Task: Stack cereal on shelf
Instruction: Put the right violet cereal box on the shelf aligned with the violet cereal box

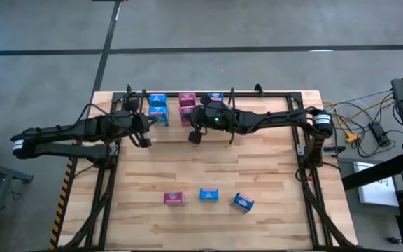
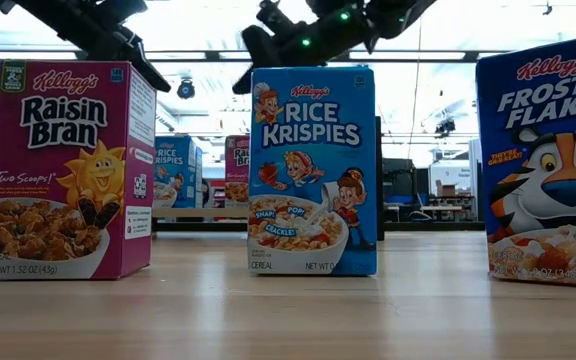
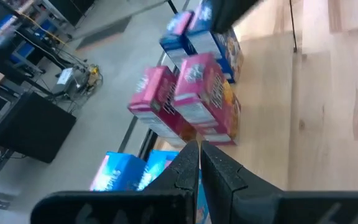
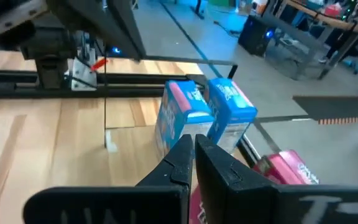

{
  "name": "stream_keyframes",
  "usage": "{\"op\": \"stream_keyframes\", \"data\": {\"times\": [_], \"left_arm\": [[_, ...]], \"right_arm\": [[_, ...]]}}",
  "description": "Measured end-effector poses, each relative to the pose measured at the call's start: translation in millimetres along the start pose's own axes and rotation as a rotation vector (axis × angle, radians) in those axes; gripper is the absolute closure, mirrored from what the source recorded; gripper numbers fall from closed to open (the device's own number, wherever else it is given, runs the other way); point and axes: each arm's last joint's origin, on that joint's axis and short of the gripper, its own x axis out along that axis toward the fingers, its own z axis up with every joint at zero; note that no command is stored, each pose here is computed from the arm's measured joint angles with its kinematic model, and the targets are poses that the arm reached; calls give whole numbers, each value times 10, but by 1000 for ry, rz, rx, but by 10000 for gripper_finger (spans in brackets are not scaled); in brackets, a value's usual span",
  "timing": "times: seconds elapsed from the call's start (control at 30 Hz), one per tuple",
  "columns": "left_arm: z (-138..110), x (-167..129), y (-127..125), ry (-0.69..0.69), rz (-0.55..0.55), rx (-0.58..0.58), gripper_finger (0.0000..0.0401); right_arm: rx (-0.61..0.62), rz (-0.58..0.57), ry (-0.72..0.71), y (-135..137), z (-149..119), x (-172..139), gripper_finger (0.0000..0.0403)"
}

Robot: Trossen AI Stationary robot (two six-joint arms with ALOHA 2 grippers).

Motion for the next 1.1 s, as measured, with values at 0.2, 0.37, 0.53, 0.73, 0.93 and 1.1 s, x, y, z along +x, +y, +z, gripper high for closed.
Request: {"op": "stream_keyframes", "data": {"times": [0.2,0.37,0.53,0.73,0.93,1.1], "left_arm": [[-42,-1,-62,9,-160,11,401],[47,27,-156,-128,-463,-44,401],[62,146,-301,-176,-661,-107,401],[-89,304,-460,-155,-683,-126,401],[-117,320,-477,-195,-671,-139,401],[-112,326,-461,-193,-617,-142,401]], "right_arm": [[-48,8,70,-34,101,19,394],[-74,17,111,-63,189,-24,394],[-108,19,115,-73,226,-43,394],[-127,27,139,-69,202,-46,394],[-133,39,176,-86,157,-41,394],[-137,28,168,-91,76,76,394]]}}
